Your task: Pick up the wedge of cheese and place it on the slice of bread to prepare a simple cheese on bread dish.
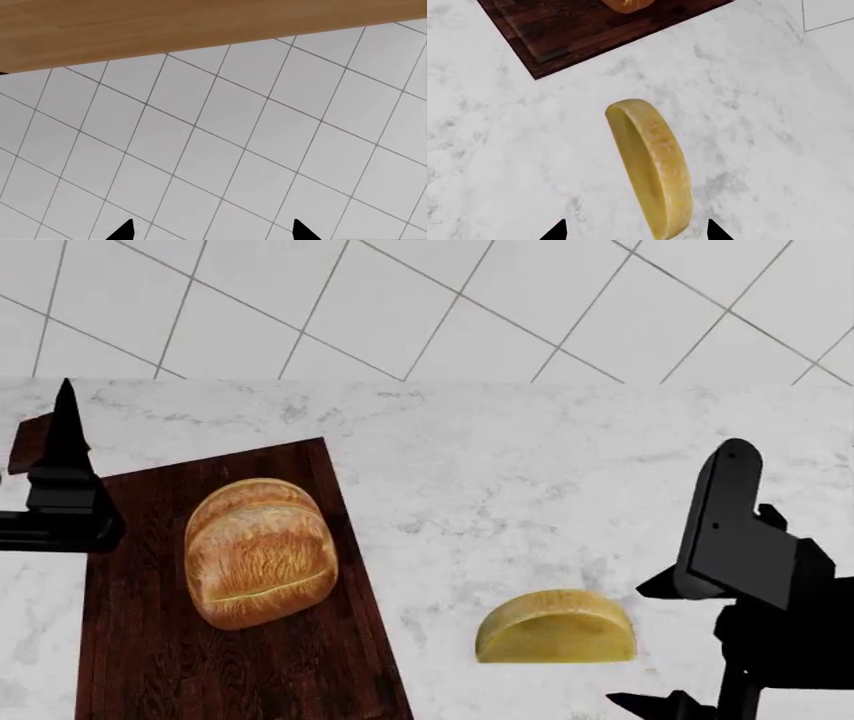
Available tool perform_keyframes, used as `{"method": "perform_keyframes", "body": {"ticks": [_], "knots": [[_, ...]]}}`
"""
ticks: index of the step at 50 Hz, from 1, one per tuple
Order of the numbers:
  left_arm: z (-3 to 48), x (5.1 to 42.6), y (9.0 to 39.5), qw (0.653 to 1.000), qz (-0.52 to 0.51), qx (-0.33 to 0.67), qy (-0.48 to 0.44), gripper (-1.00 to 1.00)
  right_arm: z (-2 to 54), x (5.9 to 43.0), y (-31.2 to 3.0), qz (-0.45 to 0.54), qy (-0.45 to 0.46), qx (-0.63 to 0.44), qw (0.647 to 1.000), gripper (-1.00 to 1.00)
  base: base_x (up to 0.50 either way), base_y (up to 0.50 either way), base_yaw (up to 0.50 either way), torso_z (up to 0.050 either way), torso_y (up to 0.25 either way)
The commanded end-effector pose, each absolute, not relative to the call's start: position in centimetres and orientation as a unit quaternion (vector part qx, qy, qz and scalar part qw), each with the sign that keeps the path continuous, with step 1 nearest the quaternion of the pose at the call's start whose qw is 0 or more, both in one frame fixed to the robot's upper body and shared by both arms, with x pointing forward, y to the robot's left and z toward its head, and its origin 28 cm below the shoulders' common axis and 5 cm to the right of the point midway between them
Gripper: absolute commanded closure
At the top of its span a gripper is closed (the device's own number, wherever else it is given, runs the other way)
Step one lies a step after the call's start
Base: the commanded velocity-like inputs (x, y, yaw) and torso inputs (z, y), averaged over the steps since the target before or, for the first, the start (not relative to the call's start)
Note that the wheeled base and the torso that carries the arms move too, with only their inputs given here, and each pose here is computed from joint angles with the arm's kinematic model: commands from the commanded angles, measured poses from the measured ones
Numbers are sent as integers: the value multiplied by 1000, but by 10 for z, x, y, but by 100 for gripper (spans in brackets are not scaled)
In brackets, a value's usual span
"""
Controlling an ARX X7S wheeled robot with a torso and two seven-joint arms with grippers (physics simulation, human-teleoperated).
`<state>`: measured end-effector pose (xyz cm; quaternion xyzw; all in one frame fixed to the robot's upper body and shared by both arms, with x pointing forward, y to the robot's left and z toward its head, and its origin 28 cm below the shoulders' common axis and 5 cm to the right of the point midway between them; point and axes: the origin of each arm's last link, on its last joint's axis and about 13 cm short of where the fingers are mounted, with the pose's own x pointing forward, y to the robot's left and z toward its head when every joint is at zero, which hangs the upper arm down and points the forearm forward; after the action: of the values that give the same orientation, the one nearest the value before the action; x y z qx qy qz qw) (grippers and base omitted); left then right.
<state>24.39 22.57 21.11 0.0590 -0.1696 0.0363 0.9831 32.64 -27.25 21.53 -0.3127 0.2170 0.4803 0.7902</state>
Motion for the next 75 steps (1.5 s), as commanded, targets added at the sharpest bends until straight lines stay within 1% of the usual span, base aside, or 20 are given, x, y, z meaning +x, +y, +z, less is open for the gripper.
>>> {"method": "perform_keyframes", "body": {"ticks": [1, 8, 24, 40, 55, 75], "knots": [[211, 244, 225, 983, 36, 61, -169, -100, 209, 342, -274, 502, 232, -322, 768, -100, 0, 0, 0, 0, 0], [210, 244, 225, 983, 34, 62, -169, -100, 209, 345, -280, 490, 237, -325, 773, -100, 0, 0, 0, 0, 0], [211, 244, 224, 983, 34, 62, -168, -100, 211, 371, -275, 507, 238, -342, 755, -100, 0, 0, 0, 0, 0], [210, 244, 225, 983, 34, 63, -168, -100, 199, 390, -274, 521, 249, -331, 746, -100, 0, 0, 0, 0, 0], [209, 245, 224, 983, 35, 64, -168, -100, 190, 395, -272, 539, 256, -325, 734, -100, 0, 0, 0, 0, 0], [211, 245, 225, 983, 35, 62, -167, -100, 186, 399, -266, 551, 260, -316, 727, -100, 0, 0, 0, 0, 0]]}}
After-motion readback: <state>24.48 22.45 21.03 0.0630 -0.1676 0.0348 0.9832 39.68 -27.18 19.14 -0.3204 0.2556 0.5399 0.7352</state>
